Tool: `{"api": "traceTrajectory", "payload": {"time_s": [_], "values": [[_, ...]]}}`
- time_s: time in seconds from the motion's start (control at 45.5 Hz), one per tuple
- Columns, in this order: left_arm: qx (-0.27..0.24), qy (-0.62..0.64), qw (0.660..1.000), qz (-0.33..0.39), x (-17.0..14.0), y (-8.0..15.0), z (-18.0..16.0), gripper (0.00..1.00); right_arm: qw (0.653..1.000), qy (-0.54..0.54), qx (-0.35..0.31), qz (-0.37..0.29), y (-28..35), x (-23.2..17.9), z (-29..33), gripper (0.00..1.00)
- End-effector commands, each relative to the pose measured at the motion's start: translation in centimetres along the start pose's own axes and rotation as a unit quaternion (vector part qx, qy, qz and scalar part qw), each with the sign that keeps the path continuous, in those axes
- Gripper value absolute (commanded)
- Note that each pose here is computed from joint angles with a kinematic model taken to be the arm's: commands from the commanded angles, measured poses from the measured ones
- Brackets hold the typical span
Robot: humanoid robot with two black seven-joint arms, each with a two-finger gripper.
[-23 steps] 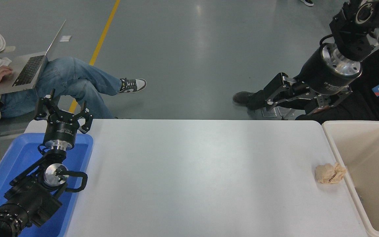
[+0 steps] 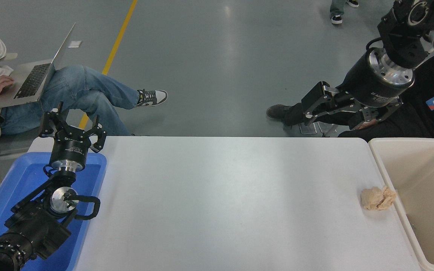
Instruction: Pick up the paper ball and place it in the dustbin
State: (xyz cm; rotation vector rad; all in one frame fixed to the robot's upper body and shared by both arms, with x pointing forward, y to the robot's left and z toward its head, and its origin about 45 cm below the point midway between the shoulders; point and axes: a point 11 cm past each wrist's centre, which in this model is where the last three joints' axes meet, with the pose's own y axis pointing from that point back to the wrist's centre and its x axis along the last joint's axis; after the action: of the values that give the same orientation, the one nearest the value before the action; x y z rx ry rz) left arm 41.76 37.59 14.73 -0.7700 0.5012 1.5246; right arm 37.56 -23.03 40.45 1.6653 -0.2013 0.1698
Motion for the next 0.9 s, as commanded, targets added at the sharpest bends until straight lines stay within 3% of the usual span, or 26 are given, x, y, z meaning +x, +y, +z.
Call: {"api": "traceTrajectory", "payload": {"time_s": [0.0, 0.879], "values": [[0.000, 0.000, 1.000, 0.001, 0.04, 0.02, 0.02, 0.99, 1.000, -0.002, -0.002, 0.000, -0.04, -0.01, 0.19, 1.00], [0.001, 0.000, 1.000, 0.001, 0.04, 0.02, 0.01, 0.99, 1.000, -0.002, 0.004, 0.002, 0.21, 0.05, -0.04, 1.00]]}}
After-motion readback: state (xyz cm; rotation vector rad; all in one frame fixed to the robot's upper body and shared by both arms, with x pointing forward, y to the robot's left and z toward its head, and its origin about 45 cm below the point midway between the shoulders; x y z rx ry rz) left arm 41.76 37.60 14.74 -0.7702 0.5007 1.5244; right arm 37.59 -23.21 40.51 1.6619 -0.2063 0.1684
